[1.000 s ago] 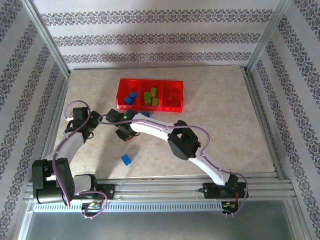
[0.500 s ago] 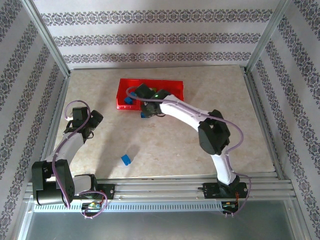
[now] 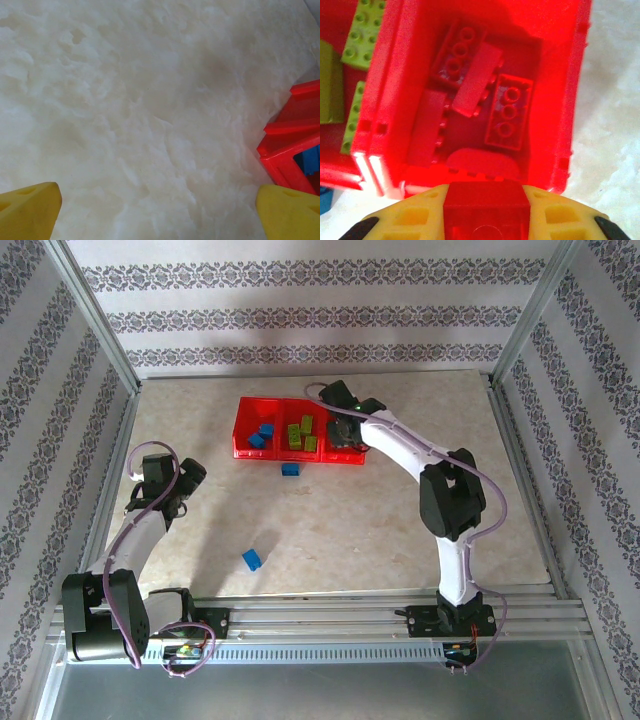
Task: Sort the legos into containers by color
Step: Place the lego in the container, then pick up the lego from the center of the table, then place the lego in the container.
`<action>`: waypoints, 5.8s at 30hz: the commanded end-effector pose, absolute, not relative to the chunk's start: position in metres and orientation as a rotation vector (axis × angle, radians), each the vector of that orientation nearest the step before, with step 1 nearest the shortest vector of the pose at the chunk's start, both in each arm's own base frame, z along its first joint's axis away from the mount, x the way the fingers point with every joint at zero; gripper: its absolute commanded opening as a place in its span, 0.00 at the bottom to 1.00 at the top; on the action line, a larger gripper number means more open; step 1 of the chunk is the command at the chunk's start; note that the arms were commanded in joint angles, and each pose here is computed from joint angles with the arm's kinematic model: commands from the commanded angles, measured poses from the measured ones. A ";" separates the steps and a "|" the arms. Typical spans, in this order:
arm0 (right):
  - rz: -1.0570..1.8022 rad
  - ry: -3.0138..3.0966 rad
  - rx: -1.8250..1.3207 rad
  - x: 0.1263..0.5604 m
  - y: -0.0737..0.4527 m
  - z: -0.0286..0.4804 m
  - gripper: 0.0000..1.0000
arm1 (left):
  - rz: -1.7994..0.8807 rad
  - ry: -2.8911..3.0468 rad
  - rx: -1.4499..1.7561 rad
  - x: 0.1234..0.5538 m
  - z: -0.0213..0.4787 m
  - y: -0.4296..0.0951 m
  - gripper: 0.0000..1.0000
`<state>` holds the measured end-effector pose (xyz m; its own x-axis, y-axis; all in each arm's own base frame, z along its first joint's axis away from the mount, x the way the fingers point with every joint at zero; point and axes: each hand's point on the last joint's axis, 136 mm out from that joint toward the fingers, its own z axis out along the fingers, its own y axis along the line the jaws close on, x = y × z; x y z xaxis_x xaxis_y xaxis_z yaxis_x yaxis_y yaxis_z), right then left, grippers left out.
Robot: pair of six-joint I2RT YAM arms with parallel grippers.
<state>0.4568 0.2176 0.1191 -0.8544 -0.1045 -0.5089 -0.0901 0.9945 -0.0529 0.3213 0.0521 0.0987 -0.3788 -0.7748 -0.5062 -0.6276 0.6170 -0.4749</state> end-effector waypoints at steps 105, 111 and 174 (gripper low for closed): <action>-0.038 2.229 0.225 0.404 0.138 0.201 0.98 | -0.031 2.615 -0.008 0.428 0.034 -0.199 0.56; -0.037 2.226 0.224 0.403 0.138 0.202 0.98 | -0.024 2.590 -0.013 0.422 0.051 -0.193 0.52; -0.020 2.204 0.234 0.389 0.136 0.212 0.98 | 0.033 2.388 -0.330 0.553 0.114 -0.086 0.61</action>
<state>0.3936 0.1395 0.2029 -0.6086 0.1533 -0.7785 0.1583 0.9849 0.0701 0.5563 -0.0909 0.1030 -0.7166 -0.2037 -0.6671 -0.2312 0.9717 -0.0484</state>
